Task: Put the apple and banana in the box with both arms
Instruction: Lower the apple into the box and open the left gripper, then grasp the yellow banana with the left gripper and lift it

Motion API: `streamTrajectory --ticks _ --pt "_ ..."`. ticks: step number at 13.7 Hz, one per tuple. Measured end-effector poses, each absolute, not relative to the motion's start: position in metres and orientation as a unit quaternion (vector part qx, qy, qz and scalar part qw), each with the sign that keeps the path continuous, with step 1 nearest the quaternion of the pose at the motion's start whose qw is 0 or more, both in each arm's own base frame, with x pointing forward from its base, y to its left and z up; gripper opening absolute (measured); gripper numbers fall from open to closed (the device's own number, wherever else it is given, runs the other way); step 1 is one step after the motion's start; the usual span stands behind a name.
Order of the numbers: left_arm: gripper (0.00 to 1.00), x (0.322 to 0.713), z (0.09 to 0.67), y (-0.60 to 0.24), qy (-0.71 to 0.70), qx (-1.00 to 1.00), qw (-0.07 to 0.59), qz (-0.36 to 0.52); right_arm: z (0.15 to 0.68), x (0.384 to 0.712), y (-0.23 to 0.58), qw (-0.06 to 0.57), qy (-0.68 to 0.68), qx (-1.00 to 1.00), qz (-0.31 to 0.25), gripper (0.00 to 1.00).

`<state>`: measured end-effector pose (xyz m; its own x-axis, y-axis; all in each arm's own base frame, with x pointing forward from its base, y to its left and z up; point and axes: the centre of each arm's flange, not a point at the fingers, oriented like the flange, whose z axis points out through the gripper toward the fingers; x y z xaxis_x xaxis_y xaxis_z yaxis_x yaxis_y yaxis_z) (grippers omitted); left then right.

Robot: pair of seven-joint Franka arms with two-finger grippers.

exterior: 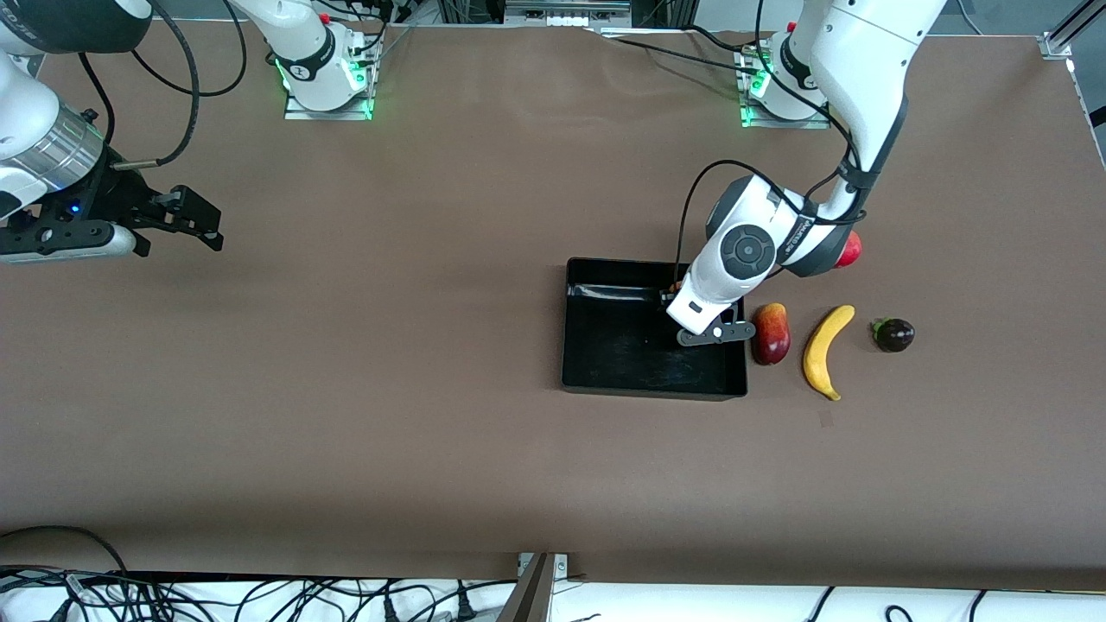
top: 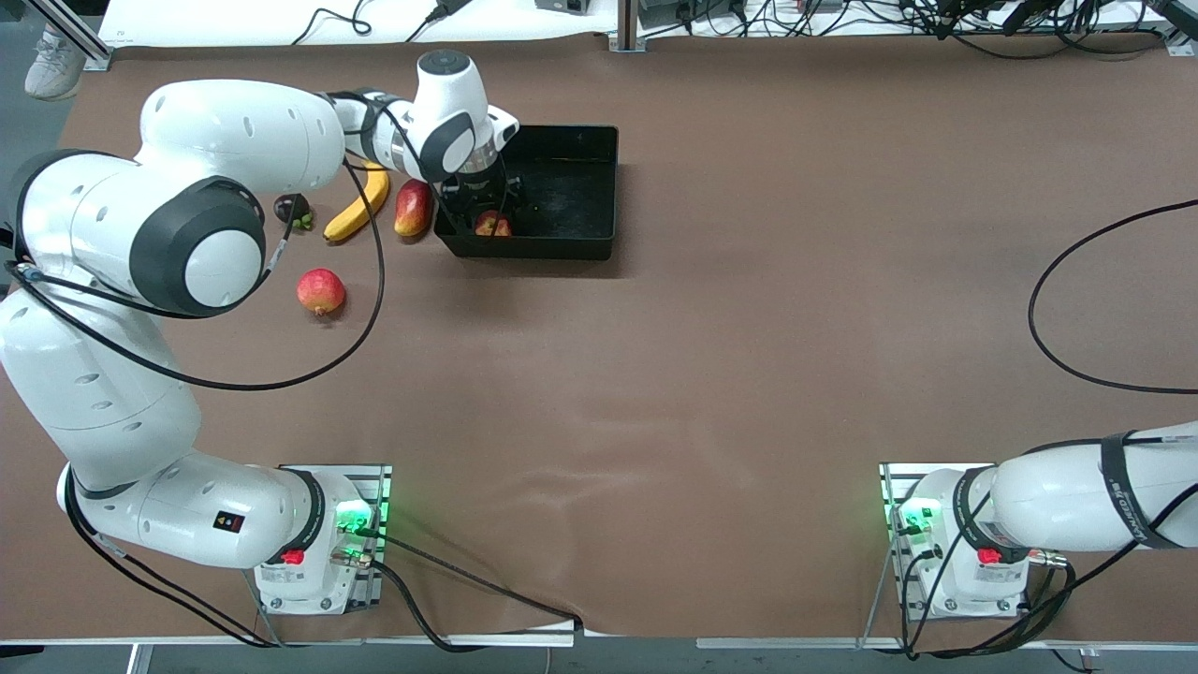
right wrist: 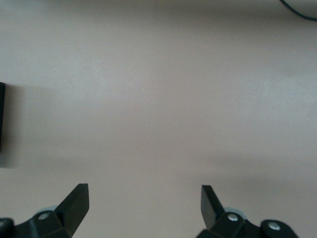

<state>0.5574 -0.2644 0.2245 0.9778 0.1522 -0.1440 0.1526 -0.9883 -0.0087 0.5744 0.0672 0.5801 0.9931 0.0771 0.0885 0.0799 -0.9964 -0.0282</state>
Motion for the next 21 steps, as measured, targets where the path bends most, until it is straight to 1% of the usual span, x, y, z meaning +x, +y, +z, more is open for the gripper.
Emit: streamTrajectory --ticks 2,4,5,6,9,11,13,15,17,18,21 --pt "1.0 0.578 0.276 -0.255 0.086 0.993 -0.013 -0.081 0.581 0.574 0.067 0.016 -0.039 -0.998 -0.044 1.0" --pt "1.0 0.603 0.338 -0.224 0.076 0.993 -0.023 -0.089 0.581 0.574 0.068 0.016 -0.04 -0.998 -0.044 1.0" --pt "1.0 0.614 0.356 -0.2 0.049 0.995 -0.023 -0.088 0.581 0.574 0.068 0.016 -0.04 -0.998 -0.045 1.0" --pt "1.0 0.624 0.362 -0.168 0.008 0.996 -0.024 -0.086 0.581 0.574 0.068 0.016 -0.04 -0.998 -0.045 1.0" --pt "1.0 0.644 0.338 -0.074 -0.108 0.99 -0.009 -0.095 0.581 0.574 0.068 0.016 -0.04 -0.998 -0.045 1.0" --pt "1.0 0.644 0.305 -0.042 -0.171 0.982 0.003 -0.086 0.581 0.574 0.068 0.016 -0.04 -0.998 -0.045 1.0" --pt "1.0 0.627 0.261 -0.033 -0.221 0.972 0.002 -0.083 0.581 0.574 0.068 0.016 -0.04 -0.998 -0.045 1.0" --pt "1.0 0.605 0.221 -0.035 -0.264 0.962 -0.028 -0.057 0.581 0.574 0.068 0.016 -0.04 -0.998 -0.045 1.0" --pt "1.0 0.587 0.196 -0.03 -0.281 0.958 -0.034 -0.038 0.581 0.574 0.068 0.016 -0.04 -0.998 -0.045 1.0" --pt "0.91 0.582 0.191 -0.026 -0.283 0.958 -0.034 -0.037 0.581 0.574 0.068 0.016 -0.04 -0.998 -0.045 1.0" --pt "0.57 0.58 0.186 -0.022 -0.282 0.958 -0.032 -0.038 0.581 0.574 0.068 0.016 -0.04 -0.998 -0.045 1.0"
